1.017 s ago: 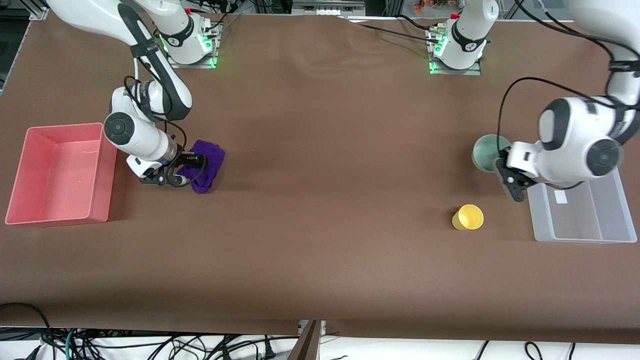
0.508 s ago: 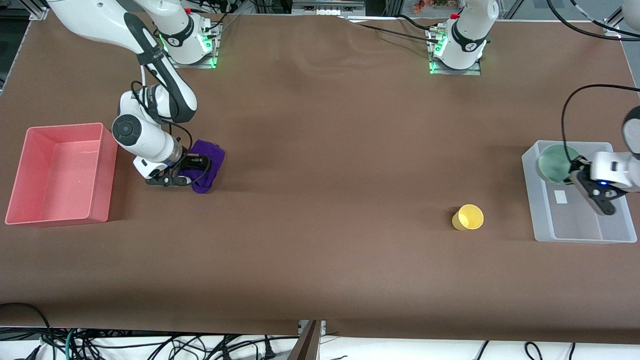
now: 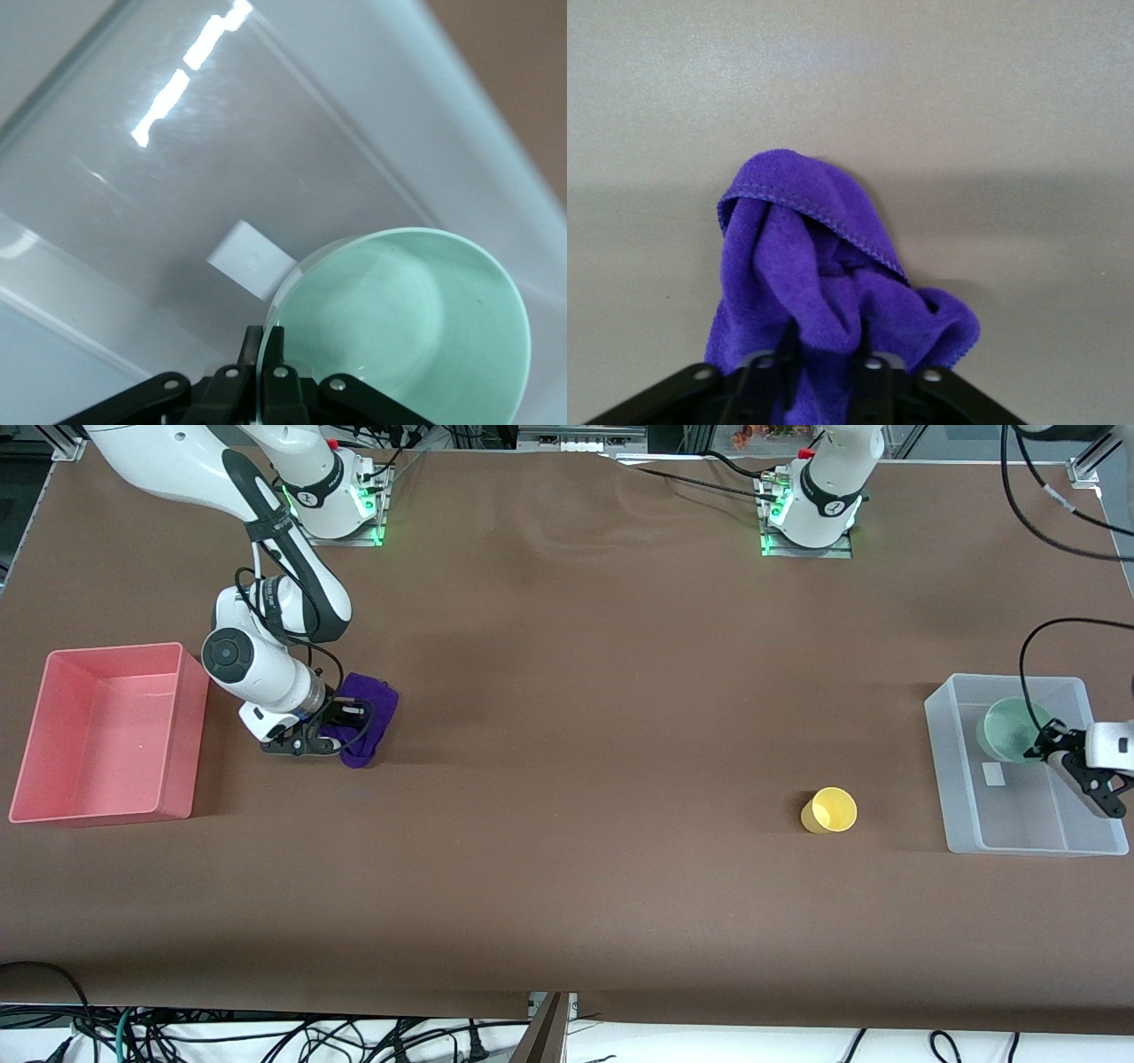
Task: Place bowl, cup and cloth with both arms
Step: 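Carry the bowl into the clear bin while the right gripper grasps the cloth, then release the bowl in the clear bin while the right gripper lifts the cloth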
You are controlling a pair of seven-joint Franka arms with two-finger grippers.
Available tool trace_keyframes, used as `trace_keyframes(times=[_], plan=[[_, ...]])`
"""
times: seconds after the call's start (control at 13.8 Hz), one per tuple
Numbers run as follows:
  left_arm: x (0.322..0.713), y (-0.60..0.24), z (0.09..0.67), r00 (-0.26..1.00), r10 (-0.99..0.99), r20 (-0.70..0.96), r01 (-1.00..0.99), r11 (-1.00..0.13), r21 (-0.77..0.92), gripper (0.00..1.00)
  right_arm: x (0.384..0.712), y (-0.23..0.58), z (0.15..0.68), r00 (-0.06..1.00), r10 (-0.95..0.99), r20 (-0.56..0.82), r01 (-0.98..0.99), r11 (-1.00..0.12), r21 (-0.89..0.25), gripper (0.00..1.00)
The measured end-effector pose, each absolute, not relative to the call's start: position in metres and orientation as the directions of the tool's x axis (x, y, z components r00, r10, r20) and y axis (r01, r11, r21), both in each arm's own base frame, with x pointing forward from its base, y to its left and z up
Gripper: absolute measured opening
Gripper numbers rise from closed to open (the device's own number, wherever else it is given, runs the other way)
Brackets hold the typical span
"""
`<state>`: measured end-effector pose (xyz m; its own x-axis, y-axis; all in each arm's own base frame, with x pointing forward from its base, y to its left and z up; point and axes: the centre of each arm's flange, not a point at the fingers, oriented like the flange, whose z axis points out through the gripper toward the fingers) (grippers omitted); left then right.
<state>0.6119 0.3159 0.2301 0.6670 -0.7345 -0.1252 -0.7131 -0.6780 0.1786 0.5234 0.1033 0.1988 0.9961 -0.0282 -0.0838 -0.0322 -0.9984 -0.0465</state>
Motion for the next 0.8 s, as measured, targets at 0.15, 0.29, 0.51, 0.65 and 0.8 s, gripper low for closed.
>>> trace_keyframes(times=[0.15,0.29,0.51,0.65,0.8], plan=[[0.617,0.317,0.215,0.668,-0.736,-0.113,-0.720,-0.677,0.152,0.03,0.524,0.104,0.199,0.996,-0.027,-0.083,-0.031,-0.998,-0.047,0.04],[0.619,0.318,0.217,0.669,-0.735,-0.111,-0.721,-0.678,0.145,0.07,0.528,0.105,0.208,0.997,-0.024,-0.068,-0.027,-0.998,-0.048,0.04],[0.621,0.321,0.223,0.671,-0.733,-0.108,-0.721,-0.680,0.135,0.37,0.549,0.106,0.253,0.996,-0.021,-0.085,-0.024,-0.999,-0.034,0.04],[0.623,0.322,0.234,0.672,-0.732,-0.111,-0.718,-0.681,0.141,0.59,0.566,0.105,0.302,0.993,-0.019,-0.121,-0.021,-1.000,-0.018,0.04],[0.628,0.312,0.269,0.663,-0.741,-0.107,-0.724,-0.672,0.155,0.79,0.580,0.096,0.354,0.989,0.006,-0.150,0.005,-1.000,-0.007,0.04]])
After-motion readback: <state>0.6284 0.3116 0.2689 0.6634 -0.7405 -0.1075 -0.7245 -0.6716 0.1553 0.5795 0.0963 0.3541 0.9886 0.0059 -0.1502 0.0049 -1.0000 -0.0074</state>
